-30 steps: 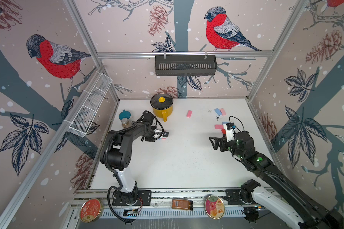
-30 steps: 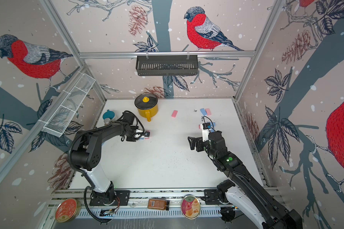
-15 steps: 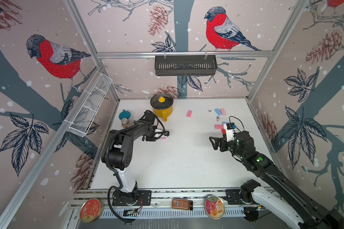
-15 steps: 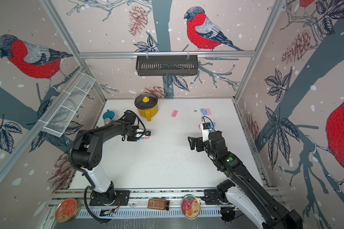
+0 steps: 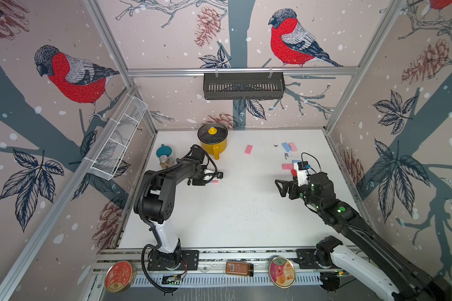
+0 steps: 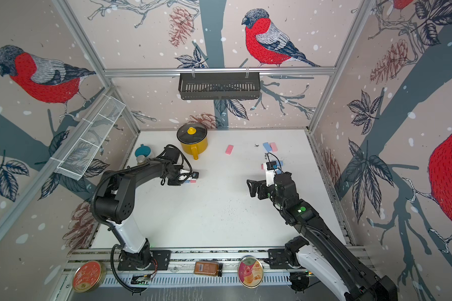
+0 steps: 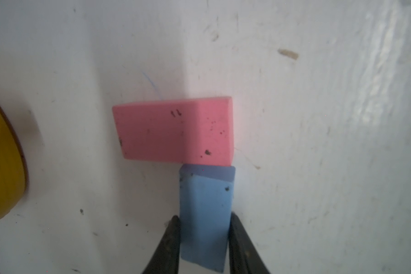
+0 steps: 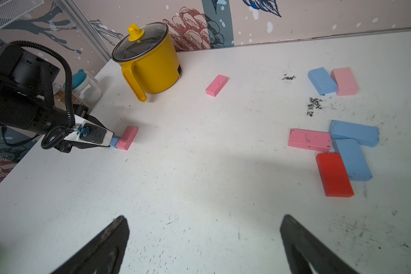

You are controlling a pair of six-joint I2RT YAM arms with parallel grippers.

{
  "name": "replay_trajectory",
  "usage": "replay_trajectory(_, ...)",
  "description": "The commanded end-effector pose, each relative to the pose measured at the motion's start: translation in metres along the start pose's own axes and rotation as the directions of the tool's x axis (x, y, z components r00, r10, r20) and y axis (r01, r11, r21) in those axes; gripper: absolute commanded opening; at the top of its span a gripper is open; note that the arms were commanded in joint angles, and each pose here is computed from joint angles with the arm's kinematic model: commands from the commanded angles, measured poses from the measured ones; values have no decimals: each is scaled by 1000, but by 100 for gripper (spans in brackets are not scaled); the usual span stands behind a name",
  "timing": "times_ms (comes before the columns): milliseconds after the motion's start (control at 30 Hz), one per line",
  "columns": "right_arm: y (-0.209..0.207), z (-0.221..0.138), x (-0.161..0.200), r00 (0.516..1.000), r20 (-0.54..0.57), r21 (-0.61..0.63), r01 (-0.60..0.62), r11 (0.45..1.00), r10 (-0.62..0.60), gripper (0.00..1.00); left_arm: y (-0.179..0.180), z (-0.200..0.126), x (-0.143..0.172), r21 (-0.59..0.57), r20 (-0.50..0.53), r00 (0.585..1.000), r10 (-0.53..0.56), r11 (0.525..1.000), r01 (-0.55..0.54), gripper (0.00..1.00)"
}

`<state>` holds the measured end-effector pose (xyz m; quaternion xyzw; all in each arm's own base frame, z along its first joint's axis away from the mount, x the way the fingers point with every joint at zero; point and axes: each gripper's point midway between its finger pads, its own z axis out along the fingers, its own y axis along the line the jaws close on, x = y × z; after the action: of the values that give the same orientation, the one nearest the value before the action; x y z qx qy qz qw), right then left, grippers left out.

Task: Assemble the letter t with building blocks
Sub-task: Adjust the building block at the center of the board.

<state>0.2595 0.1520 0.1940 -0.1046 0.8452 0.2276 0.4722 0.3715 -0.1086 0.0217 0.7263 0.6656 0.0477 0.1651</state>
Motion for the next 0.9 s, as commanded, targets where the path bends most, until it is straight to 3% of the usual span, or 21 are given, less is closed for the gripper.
replay_trajectory(0, 1, -1, -5, 1000, 18, -1, 2, 1000, -2, 100, -27, 5, -12, 112, 52, 999, -10, 994, 5, 27)
replay_trajectory(867, 1, -1, -5, 1000, 17, 2, 2, 1000, -2, 100, -25, 6, -18, 109, 56, 998, -31, 994, 25, 30)
